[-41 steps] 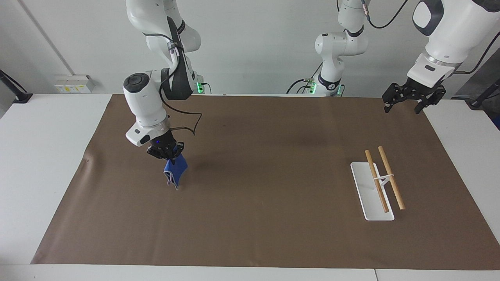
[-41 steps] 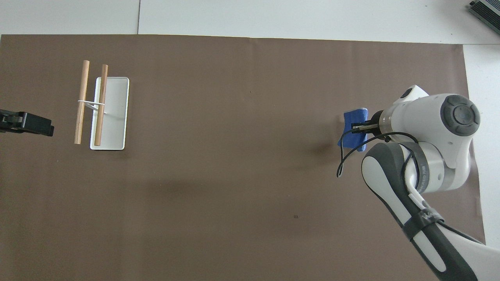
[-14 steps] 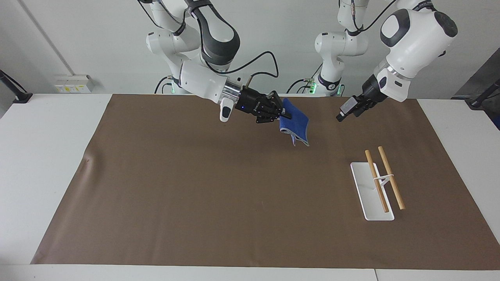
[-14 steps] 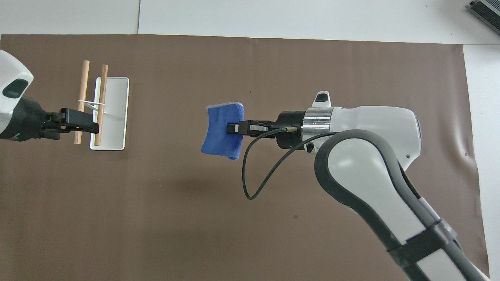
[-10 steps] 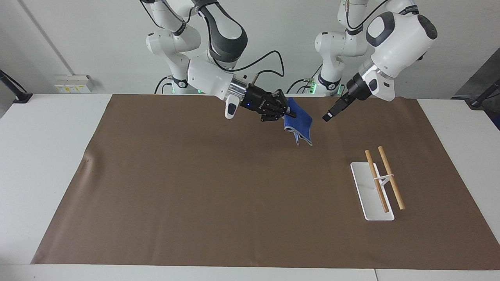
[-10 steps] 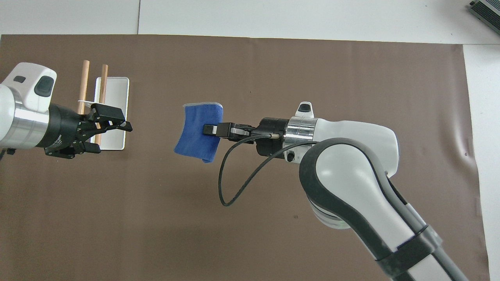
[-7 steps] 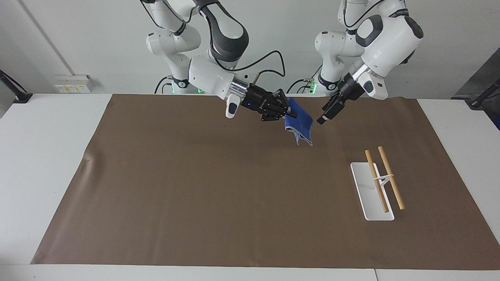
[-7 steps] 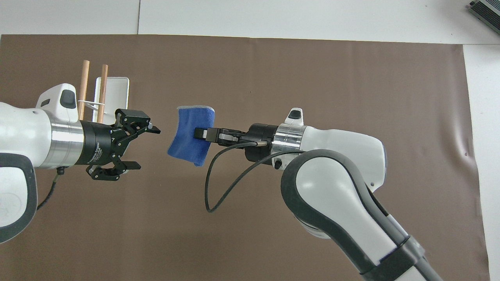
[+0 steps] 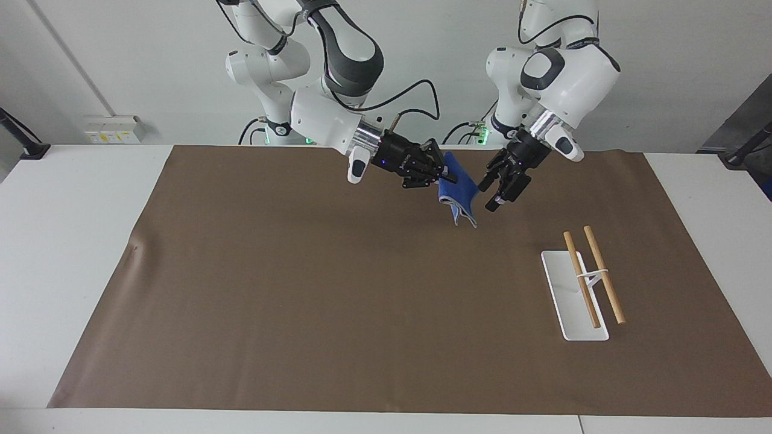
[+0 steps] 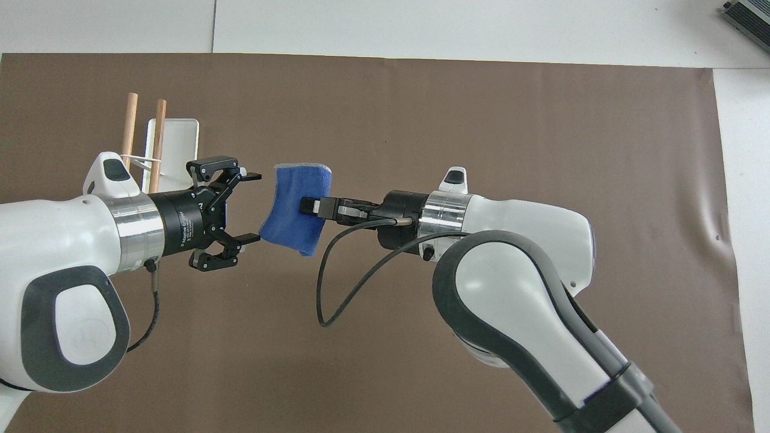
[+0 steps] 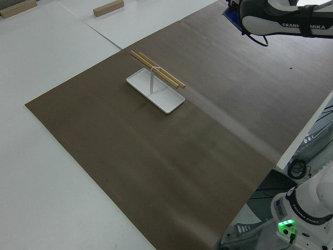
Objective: Right arm passes towel to left arm to hang
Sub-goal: 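Bring the towel toward the left gripper and grasp it with the left gripper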
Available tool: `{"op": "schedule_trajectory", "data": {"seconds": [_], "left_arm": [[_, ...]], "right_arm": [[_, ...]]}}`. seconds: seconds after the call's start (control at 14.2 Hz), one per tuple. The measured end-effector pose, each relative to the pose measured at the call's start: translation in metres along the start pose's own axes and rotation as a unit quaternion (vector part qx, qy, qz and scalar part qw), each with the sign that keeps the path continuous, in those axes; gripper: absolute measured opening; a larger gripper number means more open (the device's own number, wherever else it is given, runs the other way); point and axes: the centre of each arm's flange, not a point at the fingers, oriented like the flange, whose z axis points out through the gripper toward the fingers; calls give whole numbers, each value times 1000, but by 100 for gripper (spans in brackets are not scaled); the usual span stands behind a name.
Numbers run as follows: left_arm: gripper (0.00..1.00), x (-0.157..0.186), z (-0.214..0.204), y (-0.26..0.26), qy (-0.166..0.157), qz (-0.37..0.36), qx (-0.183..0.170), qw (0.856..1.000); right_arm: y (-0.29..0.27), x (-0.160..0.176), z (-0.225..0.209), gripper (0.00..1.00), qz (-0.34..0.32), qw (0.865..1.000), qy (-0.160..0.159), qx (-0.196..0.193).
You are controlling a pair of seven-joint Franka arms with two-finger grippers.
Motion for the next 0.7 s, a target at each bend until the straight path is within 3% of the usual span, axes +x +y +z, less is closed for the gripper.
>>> {"op": "schedule_trajectory", "data": {"seconds": [0.21,0.7], "left_arm": [[100,1,3,-4,-12,-36,-28,999],[100,21,7,-13,-9,17,-7,1000]], "right_arm": [[1,-1,0,4,1,1000,-1,-1],[-7,13,-11,4,45,998,28,44]]}}
